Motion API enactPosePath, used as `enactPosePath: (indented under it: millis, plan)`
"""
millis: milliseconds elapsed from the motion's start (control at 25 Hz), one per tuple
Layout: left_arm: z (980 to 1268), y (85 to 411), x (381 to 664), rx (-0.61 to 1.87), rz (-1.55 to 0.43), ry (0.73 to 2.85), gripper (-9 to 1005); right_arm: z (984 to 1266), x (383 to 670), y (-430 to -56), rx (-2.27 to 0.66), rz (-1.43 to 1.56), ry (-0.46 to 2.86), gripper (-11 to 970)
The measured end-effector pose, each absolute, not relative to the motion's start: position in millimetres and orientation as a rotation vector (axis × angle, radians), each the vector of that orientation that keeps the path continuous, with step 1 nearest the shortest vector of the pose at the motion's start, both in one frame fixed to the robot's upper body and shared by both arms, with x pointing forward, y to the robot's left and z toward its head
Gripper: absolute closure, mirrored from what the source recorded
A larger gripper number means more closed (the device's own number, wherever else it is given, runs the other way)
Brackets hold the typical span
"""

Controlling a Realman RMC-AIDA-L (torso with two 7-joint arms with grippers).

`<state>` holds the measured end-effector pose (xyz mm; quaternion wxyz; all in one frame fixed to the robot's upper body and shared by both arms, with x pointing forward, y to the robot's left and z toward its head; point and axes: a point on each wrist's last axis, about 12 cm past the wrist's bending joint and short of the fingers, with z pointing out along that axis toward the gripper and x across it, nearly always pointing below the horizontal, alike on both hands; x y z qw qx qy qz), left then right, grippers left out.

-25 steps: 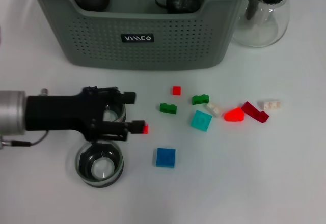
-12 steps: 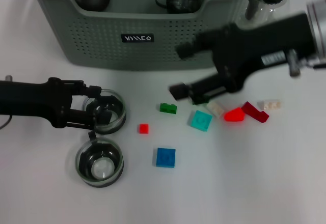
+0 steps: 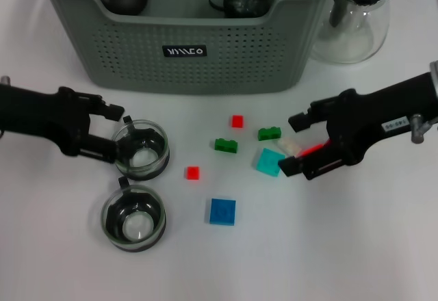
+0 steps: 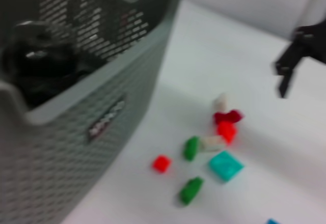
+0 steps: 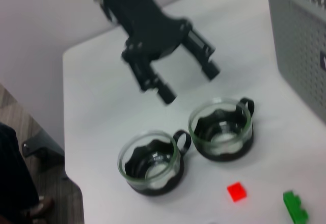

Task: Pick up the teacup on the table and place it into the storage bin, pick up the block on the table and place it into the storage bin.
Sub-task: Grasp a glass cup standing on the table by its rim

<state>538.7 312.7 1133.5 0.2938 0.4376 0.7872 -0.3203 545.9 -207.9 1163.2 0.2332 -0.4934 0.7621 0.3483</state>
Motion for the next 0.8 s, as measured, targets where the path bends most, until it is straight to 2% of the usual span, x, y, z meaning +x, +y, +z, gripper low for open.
enactPosePath:
  millis: [200, 440, 800]
  plan:
    - [1145, 308, 559, 1.102, -0.734, 2.295, 210, 1161, 545, -205, -1.370, 0.947, 2.149, 32]
    - [1154, 290, 571, 0.993, -0.600, 2.554, 211, 1161, 547, -208, -1.358, 0.927, 2.179, 32]
    - [1158, 252, 577, 0.837, -0.452, 2.742, 212, 1162, 551, -207, -1.390, 0.878, 2.195, 32]
